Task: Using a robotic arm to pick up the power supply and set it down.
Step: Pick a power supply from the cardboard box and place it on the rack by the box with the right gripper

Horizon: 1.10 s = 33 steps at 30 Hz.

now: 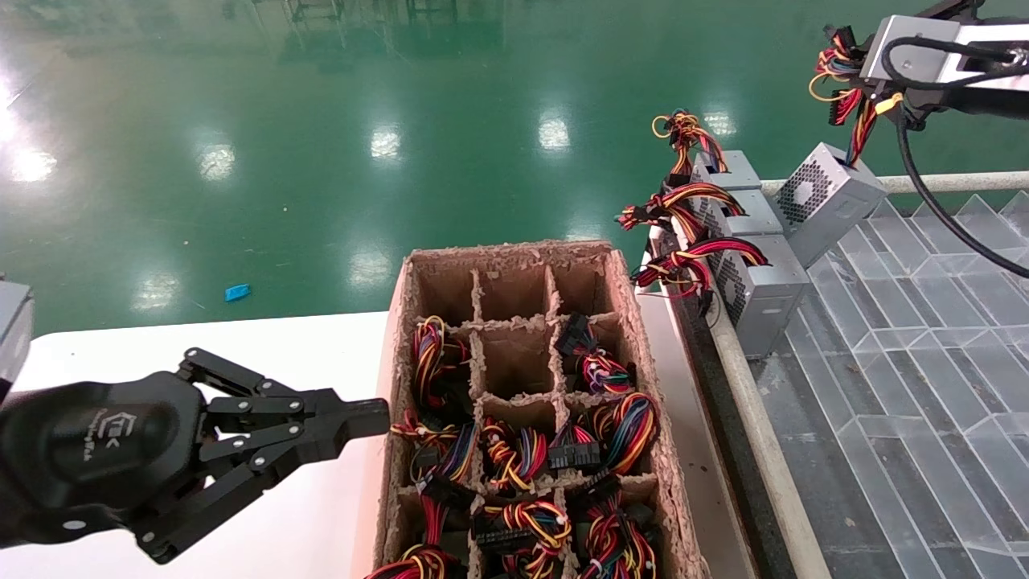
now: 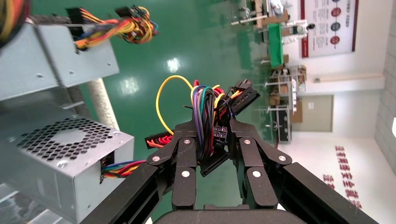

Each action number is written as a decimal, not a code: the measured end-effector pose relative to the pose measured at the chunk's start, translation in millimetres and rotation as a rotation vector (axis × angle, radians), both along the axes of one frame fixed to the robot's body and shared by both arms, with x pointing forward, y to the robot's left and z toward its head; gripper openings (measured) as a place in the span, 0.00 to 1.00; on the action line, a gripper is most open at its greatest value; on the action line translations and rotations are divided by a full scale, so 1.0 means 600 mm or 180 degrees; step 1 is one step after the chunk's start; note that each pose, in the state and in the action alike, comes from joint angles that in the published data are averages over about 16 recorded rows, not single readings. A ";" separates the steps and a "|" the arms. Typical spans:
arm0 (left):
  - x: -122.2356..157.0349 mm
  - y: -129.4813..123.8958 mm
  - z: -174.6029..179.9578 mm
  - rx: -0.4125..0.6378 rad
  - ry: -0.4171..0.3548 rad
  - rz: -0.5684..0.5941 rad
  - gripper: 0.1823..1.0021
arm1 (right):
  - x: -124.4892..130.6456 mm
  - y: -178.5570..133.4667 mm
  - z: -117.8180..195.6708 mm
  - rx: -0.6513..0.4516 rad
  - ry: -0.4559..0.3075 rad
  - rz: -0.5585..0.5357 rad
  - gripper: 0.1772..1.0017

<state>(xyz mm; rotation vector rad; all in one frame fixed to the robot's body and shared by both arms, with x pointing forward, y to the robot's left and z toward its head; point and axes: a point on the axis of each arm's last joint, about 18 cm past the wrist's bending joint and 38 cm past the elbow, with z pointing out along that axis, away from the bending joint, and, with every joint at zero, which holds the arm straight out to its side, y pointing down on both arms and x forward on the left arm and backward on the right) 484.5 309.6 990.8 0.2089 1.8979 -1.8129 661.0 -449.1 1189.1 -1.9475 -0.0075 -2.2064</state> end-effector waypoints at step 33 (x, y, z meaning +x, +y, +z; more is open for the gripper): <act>0.000 0.000 0.000 0.0000 0.0000 0.0000 0.01 | 0.042 -0.032 -0.004 -0.0196 -0.0062 -0.0410 0.13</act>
